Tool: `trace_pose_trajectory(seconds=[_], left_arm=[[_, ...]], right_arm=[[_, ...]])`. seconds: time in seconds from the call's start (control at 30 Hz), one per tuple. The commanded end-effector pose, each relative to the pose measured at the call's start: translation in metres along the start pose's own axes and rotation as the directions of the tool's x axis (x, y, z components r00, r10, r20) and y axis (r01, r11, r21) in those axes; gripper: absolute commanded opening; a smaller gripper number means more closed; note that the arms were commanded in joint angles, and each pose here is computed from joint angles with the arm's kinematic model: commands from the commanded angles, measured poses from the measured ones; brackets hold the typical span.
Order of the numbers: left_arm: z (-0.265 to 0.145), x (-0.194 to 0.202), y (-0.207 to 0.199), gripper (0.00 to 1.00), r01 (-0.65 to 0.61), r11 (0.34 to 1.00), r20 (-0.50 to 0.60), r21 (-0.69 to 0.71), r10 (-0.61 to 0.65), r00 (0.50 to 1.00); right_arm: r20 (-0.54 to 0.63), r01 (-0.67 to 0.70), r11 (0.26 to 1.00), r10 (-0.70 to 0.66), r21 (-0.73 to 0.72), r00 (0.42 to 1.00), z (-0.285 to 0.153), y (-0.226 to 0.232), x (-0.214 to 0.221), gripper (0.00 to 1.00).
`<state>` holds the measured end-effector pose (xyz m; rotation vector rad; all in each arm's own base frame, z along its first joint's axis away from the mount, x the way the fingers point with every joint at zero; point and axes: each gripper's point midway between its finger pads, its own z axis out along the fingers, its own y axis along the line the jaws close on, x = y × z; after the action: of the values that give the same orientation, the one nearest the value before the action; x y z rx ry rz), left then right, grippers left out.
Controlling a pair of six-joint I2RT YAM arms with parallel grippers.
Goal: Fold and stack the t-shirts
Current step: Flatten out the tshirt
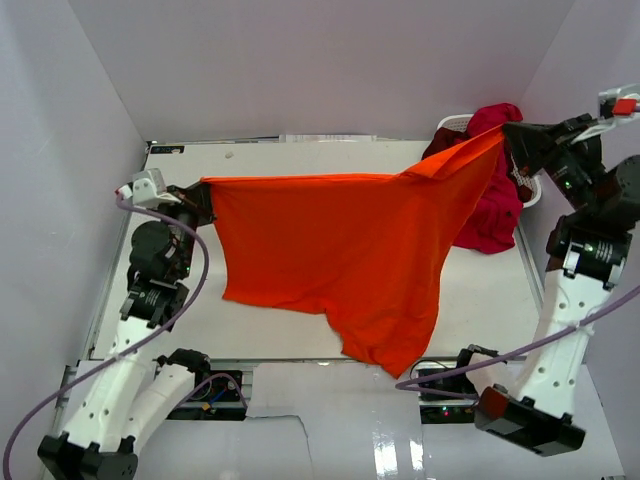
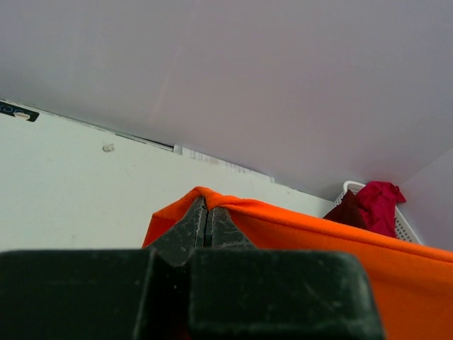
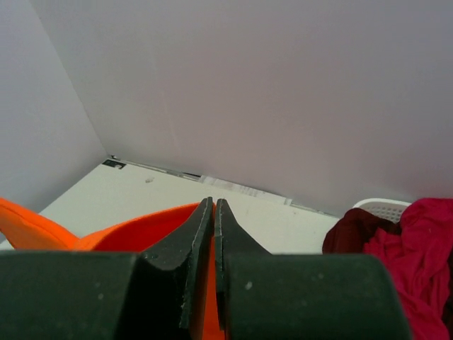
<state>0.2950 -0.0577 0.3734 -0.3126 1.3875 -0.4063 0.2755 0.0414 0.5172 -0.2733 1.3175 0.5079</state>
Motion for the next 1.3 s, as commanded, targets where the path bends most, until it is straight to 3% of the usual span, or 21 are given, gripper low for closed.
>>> trace_pose_trajectory(seconds=[0.0, 0.17, 0.33, 0.37, 0.43, 0.7, 1.0, 1.27], left_arm=[[0.024, 0.004, 0.001, 0.0, 0.014, 1.0, 0.046, -0.011, -0.013, 0.999], [0.055, 0.065, 0.024, 0.0, -0.011, 0.998, -0.034, -0.065, 0.009, 0.999], [0.1, 0.094, 0.039, 0.0, -0.043, 0.994, -0.083, -0.1, 0.035, 0.996], [0.108, 0.097, 0.043, 0.0, -0.039, 0.993, -0.085, -0.115, 0.03, 0.996], [0.129, 0.121, 0.06, 0.0, -0.045, 0.99, -0.142, -0.136, 0.026, 0.99], [0.202, 0.144, 0.088, 0.0, -0.089, 0.986, -0.184, -0.14, 0.062, 0.981], [0.245, 0.218, 0.122, 0.0, -0.119, 0.981, -0.273, -0.155, 0.073, 0.959], [0.277, 0.236, 0.138, 0.0, -0.125, 0.981, -0.282, -0.146, 0.08, 0.956]], right_arm=[[-0.04, 0.025, 0.999, -0.024, 0.037, 0.999, 0.031, -0.029, 0.035, 0.08], [-0.182, -0.051, 0.998, 0.057, 0.038, 0.982, 0.082, -0.044, 0.134, 0.08], [-0.284, -0.089, 0.995, 0.097, 0.039, 0.954, 0.137, -0.072, 0.188, 0.08], [-0.261, -0.072, 0.997, 0.079, 0.038, 0.962, 0.14, -0.072, 0.176, 0.08], [-0.311, -0.098, 0.994, 0.106, 0.043, 0.944, 0.16, -0.084, 0.201, 0.08], [-0.392, -0.105, 0.994, 0.109, 0.032, 0.913, 0.229, -0.114, 0.251, 0.08], [-0.529, -0.098, 0.993, 0.115, 0.059, 0.841, 0.261, -0.122, 0.346, 0.08], [-0.555, -0.023, 0.995, 0.076, 0.101, 0.828, 0.289, -0.14, 0.377, 0.08]])
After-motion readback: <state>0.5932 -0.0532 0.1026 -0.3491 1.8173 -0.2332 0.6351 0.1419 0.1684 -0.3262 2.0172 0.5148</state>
